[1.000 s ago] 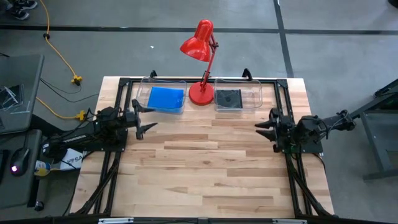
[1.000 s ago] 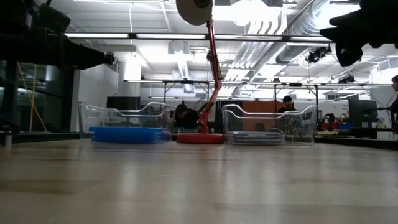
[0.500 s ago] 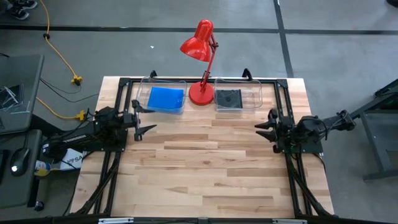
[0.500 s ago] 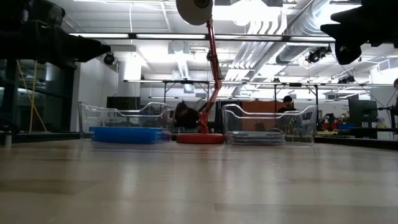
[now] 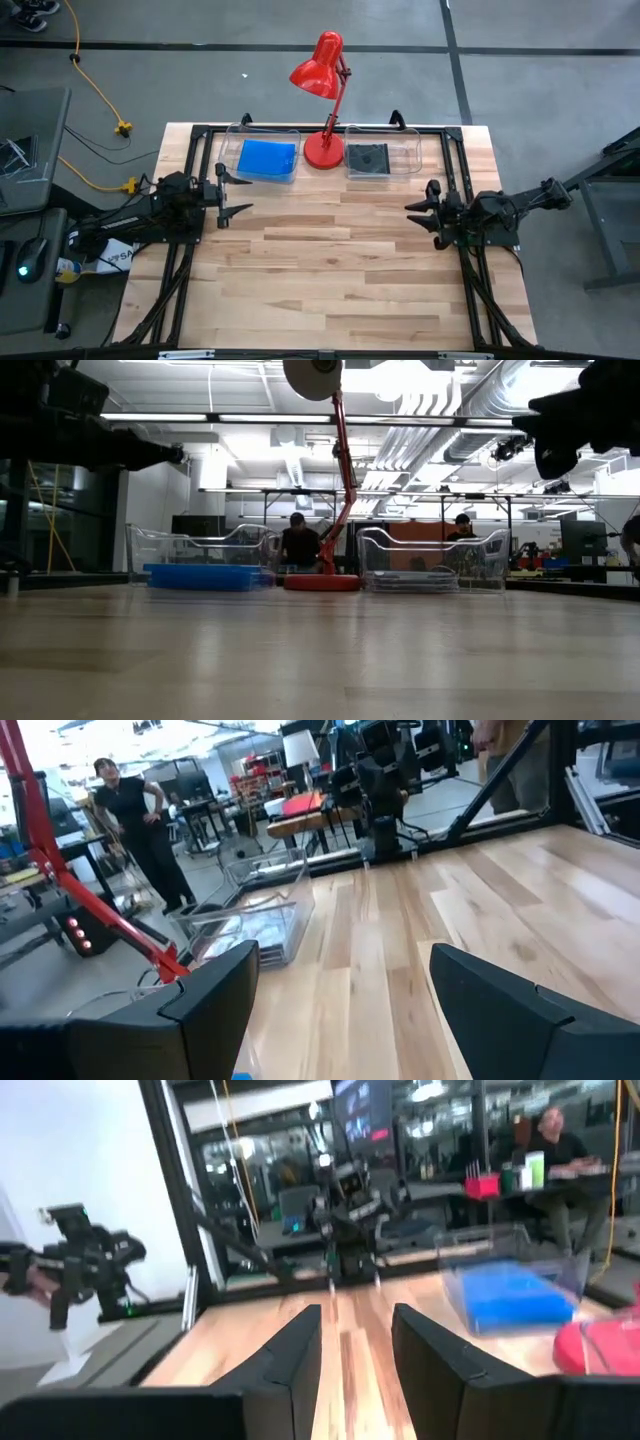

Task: Pick & place jewel cases by type
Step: Return to Home Position

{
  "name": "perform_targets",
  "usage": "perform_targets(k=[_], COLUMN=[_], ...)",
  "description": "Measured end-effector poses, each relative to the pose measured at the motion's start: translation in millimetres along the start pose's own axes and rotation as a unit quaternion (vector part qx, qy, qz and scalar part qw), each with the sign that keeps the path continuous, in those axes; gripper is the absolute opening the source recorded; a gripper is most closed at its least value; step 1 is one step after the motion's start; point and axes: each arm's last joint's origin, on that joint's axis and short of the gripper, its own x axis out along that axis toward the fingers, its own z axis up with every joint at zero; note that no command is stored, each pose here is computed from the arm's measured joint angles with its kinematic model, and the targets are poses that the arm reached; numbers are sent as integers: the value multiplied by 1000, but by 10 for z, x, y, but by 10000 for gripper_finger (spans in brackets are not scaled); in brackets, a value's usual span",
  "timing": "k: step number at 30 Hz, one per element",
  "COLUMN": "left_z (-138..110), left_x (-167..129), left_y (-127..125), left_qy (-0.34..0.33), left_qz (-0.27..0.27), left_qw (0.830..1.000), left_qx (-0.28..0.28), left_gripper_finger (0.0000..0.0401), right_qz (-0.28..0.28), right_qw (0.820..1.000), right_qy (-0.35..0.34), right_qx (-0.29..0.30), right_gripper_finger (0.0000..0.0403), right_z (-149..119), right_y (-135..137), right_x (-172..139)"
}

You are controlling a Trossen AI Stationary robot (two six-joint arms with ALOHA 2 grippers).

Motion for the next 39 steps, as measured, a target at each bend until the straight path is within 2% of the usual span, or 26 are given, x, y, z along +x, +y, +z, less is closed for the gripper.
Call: perform_targets(k=[4,12,20,39], left_z=[-14,-22,-25,-15], left_x=[0,1,1,3], left_y=[-4,-6,-7,2], left_qy=[11,15,16,9], left_qz=[-2,-4,-5,6], left_qw=[1000,999,999,999], left_qx=[0,40,40,42], left_gripper_finger=[291,291,291,291], right_qz=[-5,4,41,41], right_qw=[999,997,992,993], right_qy=[32,52,69,68], right_qx=[11,56,94,92], right_gripper_finger=[108,108,108,108], right_z=[-64,-94,-109,-109], right_y=[-10,-6,16,16], right_x=[-2,0,-3,-3])
